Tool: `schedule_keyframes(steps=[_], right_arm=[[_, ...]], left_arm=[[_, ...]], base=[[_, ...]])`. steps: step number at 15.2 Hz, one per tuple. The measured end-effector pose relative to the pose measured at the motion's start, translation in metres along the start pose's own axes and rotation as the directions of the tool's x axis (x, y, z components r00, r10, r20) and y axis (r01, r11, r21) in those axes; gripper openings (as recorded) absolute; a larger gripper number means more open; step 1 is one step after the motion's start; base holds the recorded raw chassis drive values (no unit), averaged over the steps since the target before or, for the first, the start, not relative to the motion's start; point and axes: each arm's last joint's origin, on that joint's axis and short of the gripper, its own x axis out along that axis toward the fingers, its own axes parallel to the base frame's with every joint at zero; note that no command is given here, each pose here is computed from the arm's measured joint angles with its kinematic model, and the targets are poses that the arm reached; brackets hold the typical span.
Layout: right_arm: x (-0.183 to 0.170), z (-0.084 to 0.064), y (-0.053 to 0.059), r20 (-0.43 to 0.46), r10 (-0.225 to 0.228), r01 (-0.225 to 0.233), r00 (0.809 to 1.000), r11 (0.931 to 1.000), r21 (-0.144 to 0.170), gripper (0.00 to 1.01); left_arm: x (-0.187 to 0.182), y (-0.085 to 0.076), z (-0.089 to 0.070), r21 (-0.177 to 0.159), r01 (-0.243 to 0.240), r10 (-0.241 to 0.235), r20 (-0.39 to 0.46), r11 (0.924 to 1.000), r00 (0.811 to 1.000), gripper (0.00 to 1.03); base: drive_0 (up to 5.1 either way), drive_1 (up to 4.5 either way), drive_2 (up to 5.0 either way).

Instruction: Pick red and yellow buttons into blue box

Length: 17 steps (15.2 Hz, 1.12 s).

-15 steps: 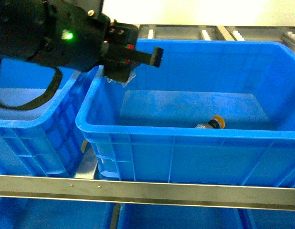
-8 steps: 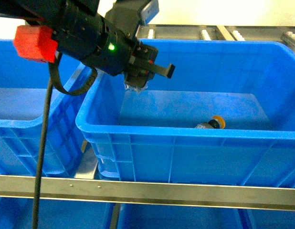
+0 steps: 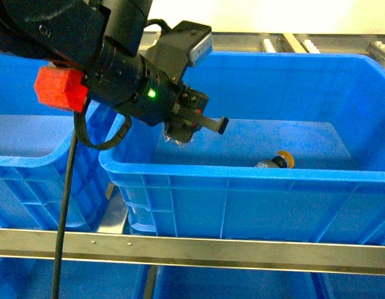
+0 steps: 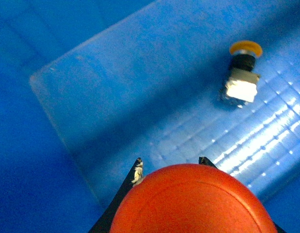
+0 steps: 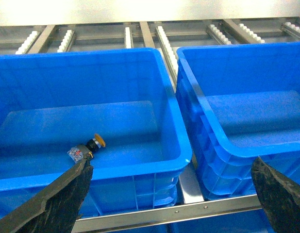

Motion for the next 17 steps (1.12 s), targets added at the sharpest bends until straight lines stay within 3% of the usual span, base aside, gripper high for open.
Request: schedule_keyframes(steps=[2, 3, 4, 5, 6, 8, 11, 12, 13, 14, 15, 16, 17], right_arm=[[0.0, 0.0, 0.0, 0.0, 0.0, 0.0, 1.0, 1.0, -0.001, 0.98], [0.0, 0.0, 0.0, 0.0, 0.0, 0.0, 1.0, 1.0, 0.0, 0.98], [0.0, 0.0, 0.0, 0.0, 0.0, 0.0, 1.0, 1.0, 0.0, 0.98], [0.0, 0.0, 0.0, 0.0, 0.0, 0.0, 1.0, 1.0, 0.0, 0.98], [0.0, 0.0, 0.0, 0.0, 0.0, 0.0, 1.0, 1.0, 0.0, 0.98], [0.0, 0.0, 0.0, 0.0, 0.0, 0.0, 1.0, 1.0, 0.0, 0.98], [0.0, 0.0, 0.0, 0.0, 0.0, 0.0, 1.0, 1.0, 0.0, 0.98], [0.0, 0.0, 0.0, 0.0, 0.0, 0.0, 1.0, 1.0, 0.0, 0.98], [0.0, 0.0, 0.0, 0.0, 0.0, 0.0, 1.0, 1.0, 0.0, 0.98], [0.0, 0.0, 0.0, 0.0, 0.0, 0.0, 1.0, 1.0, 0.0, 0.98], [0.0, 0.0, 0.0, 0.0, 0.0, 0.0, 1.0, 1.0, -0.001, 0.98], [0.0, 0.0, 0.0, 0.0, 0.0, 0.0, 1.0, 1.0, 0.0, 0.98], [0.0, 0.0, 0.0, 0.0, 0.0, 0.0, 1.0, 1.0, 0.0, 0.98]], left_arm=[[-0.001, -0.014, -0.01, 0.021, 0.006, -0.005, -0.021, 0.9998, 1.0, 0.25], [-0.001, -0.018, -0.01, 0.027, -0.002, 0.003, -0.007, 0.9996, 1.0, 0.31], [-0.003, -0.017, -0.009, 0.024, -0.024, 0.023, 0.009, 0.9994, 1.0, 0.44], [-0.003, -0.012, -0.012, 0.014, -0.062, 0.062, 0.021, 0.998, 0.998, 0.66], [-0.003, -0.01, -0.012, 0.011, -0.065, 0.065, 0.02, 0.9978, 0.998, 0.71], [-0.004, -0.001, -0.01, 0.007, -0.096, 0.095, 0.053, 0.9954, 0.994, 0.96], [-0.026, 0.018, 0.006, -0.018, -0.165, 0.166, 0.18, 0.9861, 0.97, 0.98], [-0.052, 0.032, 0.015, -0.054, -0.218, 0.224, 0.259, 0.9745, 0.94, 0.98], [-0.076, 0.045, 0.018, -0.096, -0.282, 0.297, 0.335, 0.9547, 0.894, 0.98], [-0.099, 0.055, 0.011, -0.138, -0.349, 0.374, 0.377, 0.9271, 0.847, 0.98], [-0.118, 0.06, -0.006, -0.177, -0.397, 0.434, 0.375, 0.9007, 0.819, 0.98], [-0.137, 0.06, -0.024, -0.22, -0.47, 0.519, 0.376, 0.8548, 0.768, 0.98], [-0.155, 0.053, -0.04, -0.25, -0.517, 0.574, 0.385, 0.8188, 0.723, 0.98]], base=[[0.0, 0.0, 0.0], [0.0, 0.0, 0.0], [0.0, 0.0, 0.0], [0.0, 0.0, 0.0], [0.0, 0.0, 0.0], [0.0, 0.0, 0.0], [0.0, 0.0, 0.0], [0.0, 0.0, 0.0], [0.0, 0.0, 0.0], [0.0, 0.0, 0.0], [0.0, 0.0, 0.0], [0.0, 0.0, 0.0], [0.0, 0.0, 0.0]])
